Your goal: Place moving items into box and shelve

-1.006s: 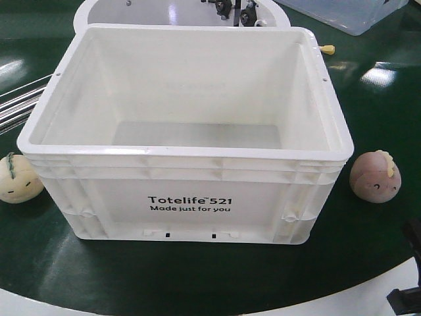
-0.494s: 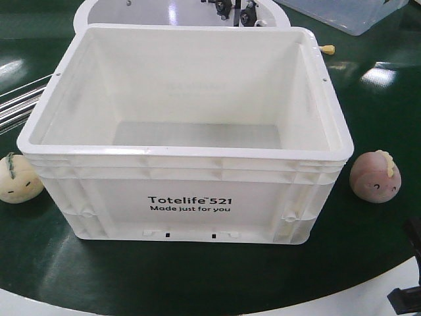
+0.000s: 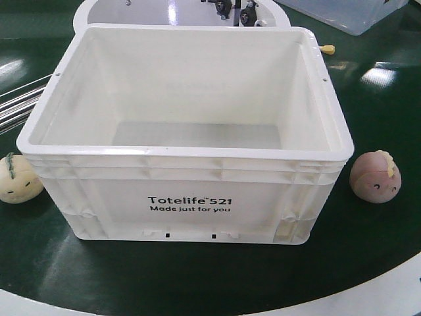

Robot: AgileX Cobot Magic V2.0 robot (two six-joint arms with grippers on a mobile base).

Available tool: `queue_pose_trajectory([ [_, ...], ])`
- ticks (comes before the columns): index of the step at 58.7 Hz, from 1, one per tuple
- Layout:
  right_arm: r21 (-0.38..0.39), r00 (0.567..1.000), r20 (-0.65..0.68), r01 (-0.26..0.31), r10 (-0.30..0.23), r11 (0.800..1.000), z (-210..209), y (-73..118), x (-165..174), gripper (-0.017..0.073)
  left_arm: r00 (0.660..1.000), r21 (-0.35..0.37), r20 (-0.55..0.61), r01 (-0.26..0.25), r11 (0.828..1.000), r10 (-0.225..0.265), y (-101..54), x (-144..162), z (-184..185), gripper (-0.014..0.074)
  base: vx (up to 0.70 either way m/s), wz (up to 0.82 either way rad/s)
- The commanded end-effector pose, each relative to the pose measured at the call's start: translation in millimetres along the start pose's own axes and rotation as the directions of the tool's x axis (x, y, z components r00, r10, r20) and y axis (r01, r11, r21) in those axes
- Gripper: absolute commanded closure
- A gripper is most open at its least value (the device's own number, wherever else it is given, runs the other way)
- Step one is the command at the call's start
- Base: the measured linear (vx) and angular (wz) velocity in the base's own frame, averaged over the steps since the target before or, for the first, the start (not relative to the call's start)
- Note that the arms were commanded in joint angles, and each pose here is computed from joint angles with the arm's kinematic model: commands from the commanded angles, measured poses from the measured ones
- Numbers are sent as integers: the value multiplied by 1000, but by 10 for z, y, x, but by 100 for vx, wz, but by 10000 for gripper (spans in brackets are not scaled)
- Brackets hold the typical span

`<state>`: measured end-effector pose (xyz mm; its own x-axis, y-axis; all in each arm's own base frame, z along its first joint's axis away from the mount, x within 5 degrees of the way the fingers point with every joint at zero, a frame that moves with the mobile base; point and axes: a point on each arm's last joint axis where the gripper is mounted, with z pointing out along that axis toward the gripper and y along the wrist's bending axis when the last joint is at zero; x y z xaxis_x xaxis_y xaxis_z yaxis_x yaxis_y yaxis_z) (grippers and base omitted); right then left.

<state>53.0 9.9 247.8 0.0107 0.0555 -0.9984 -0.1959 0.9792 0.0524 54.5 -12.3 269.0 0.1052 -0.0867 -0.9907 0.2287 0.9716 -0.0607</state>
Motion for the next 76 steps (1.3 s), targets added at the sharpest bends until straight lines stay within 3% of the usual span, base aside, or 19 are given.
queue_pose_trajectory([
  [1, 3, 997, 72, 42, -42, 999, 68, 19, -380, 568, 998, 9, 62, 11, 1000, -12, -26, -359, 150, 596, 0, 0],
  [19, 13, 988, 10, 154, -154, 988, 662, 55, -1105, 568, 1000, 3, -18, 15, 1000, -15, -71, -1041, 1003, 594, 0, 0],
  [29, -18, 982, 96, 163, -160, 986, 932, 102, -1238, 568, 998, 0, -63, 15, 1000, -15, -75, -1077, 1375, 594, 0, 0],
  [40, -38, 980, 121, 163, -157, 986, 1088, 123, -1213, 539, 999, 3, -38, 15, 1000, -15, -75, -1044, 1499, 552, 0, 0],
  [51, -38, 982, 108, 163, -158, 986, 1103, 121, -1197, 338, 999, 3, -38, 13, 1000, -13, -75, -1043, 1501, 393, 0, 0],
  [66, -39, 981, 115, 163, -158, 986, 1102, 123, -1203, -113, 999, 3, -41, 12, 1000, -12, -74, -1038, 1504, 69, 0, 0],
  [70, -40, 980, 118, 163, -157, 986, 1106, 124, -1205, -162, 999, 4, -38, 11, 1000, -11, -74, -1041, 1504, 33, 0, 0],
  [76, -39, 981, 111, 162, -157, 986, 1107, 122, -1198, -166, 999, 3, -41, 12, 1000, -12, -74, -1039, 1504, 23, 0, 0],
])
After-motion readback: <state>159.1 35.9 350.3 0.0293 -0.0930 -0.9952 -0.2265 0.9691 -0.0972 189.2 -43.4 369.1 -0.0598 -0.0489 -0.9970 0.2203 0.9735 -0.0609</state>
